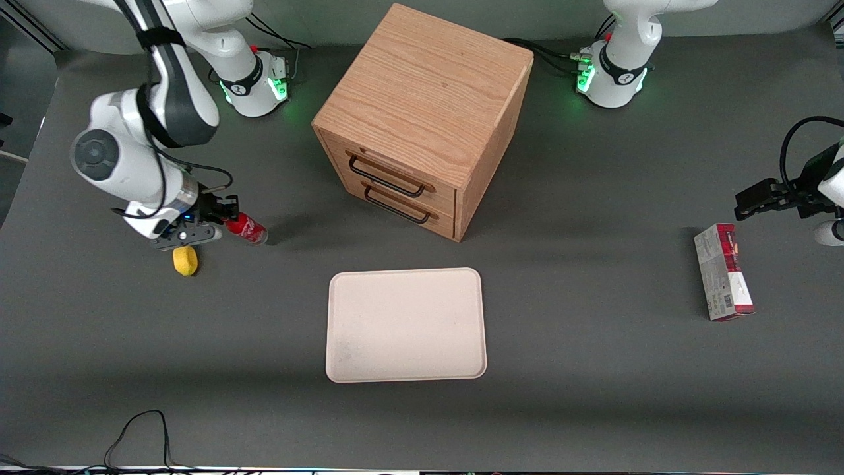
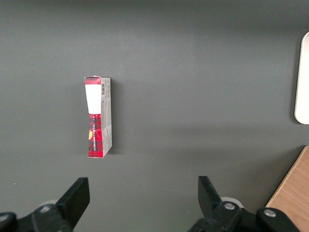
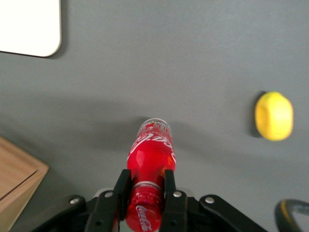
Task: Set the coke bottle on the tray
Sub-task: 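Lift the bottle and carry it onto the cream tray's corner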
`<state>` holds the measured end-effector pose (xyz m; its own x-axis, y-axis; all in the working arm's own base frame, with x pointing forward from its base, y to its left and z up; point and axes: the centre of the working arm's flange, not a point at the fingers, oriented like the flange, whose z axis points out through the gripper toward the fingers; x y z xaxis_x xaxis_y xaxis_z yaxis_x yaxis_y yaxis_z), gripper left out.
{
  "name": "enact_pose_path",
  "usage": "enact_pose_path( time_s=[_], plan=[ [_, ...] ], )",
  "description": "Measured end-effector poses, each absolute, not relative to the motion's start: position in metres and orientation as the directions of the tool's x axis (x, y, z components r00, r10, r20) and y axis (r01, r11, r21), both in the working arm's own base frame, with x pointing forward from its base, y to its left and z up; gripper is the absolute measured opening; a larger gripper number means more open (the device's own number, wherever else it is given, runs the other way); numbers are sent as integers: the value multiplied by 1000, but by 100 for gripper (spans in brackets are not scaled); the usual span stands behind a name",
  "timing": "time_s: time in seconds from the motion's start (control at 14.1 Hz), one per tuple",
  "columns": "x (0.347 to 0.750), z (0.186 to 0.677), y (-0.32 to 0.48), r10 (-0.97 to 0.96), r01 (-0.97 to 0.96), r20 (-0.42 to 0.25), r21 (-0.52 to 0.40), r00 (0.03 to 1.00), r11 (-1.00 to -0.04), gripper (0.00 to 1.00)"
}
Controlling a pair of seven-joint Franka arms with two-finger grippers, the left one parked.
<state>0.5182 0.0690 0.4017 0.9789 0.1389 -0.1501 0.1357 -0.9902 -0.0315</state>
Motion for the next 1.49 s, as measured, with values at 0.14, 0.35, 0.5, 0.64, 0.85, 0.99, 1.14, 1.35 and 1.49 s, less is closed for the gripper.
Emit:
enact_pose_path(
  time_s=[0.14, 0.35, 0.5, 0.64, 0.85, 0.99, 1.14, 1.35, 1.49],
  plan=[
    [535, 456, 62, 126, 122, -154, -33, 980, -992, 32],
    [558, 511, 61, 121, 117, -177, -30, 977, -993, 32],
    [584, 525, 68, 121, 119, -198, -21, 973, -993, 32],
    [613, 520, 77, 110, 111, -221, -9, 969, -994, 32],
    [645, 497, 93, 53, 56, -234, 6, 971, -998, 32],
    [666, 482, 111, 9, 12, -225, 12, 974, -1000, 32],
    [688, 463, 145, -40, -39, -206, 8, 978, -999, 32],
    [719, 419, 191, -146, -151, -138, -28, 980, -988, 32],
    [733, 393, 214, -211, -216, -82, -63, 974, -974, 32]
  ],
)
